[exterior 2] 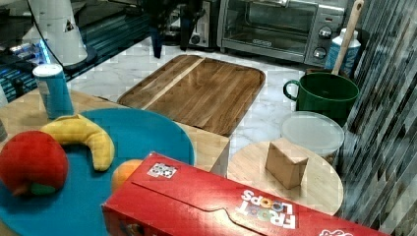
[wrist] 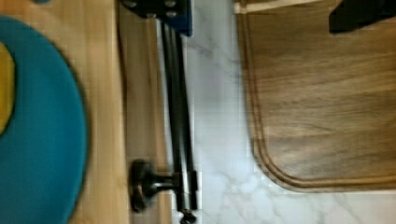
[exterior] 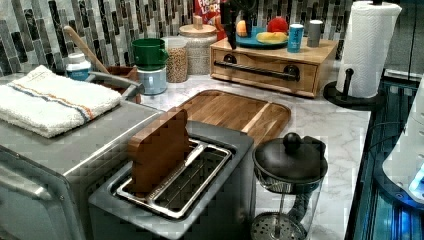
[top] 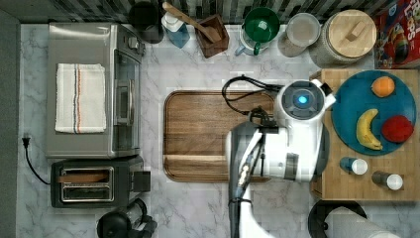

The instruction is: Open the drawer.

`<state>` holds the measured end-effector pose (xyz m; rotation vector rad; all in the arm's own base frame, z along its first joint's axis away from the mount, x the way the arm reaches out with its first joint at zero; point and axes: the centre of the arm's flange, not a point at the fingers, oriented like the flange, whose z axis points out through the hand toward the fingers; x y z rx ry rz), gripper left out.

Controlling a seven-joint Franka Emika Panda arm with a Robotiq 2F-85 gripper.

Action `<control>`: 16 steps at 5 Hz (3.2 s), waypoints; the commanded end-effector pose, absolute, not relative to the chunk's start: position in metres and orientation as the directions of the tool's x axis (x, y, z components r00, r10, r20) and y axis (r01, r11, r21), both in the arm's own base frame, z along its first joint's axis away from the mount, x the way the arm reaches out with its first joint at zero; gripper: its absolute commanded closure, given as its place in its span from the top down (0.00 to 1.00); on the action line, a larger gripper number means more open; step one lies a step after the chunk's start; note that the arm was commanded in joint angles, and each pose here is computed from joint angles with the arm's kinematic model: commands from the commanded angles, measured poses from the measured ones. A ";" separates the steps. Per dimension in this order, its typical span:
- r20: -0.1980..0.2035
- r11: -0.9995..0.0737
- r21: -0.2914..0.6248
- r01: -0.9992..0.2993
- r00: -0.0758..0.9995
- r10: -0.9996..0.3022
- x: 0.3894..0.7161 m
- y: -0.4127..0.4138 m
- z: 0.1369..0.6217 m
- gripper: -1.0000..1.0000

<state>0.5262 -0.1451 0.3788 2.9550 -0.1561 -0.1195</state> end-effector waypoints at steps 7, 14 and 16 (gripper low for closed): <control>0.057 -0.985 0.150 -0.087 0.995 -0.079 0.507 -0.204 0.277 1.00; 0.023 -1.000 -0.001 -0.029 0.999 -0.029 0.553 -0.086 0.256 1.00; 0.006 -0.999 -0.018 0.049 0.999 0.049 0.550 -0.020 0.251 1.00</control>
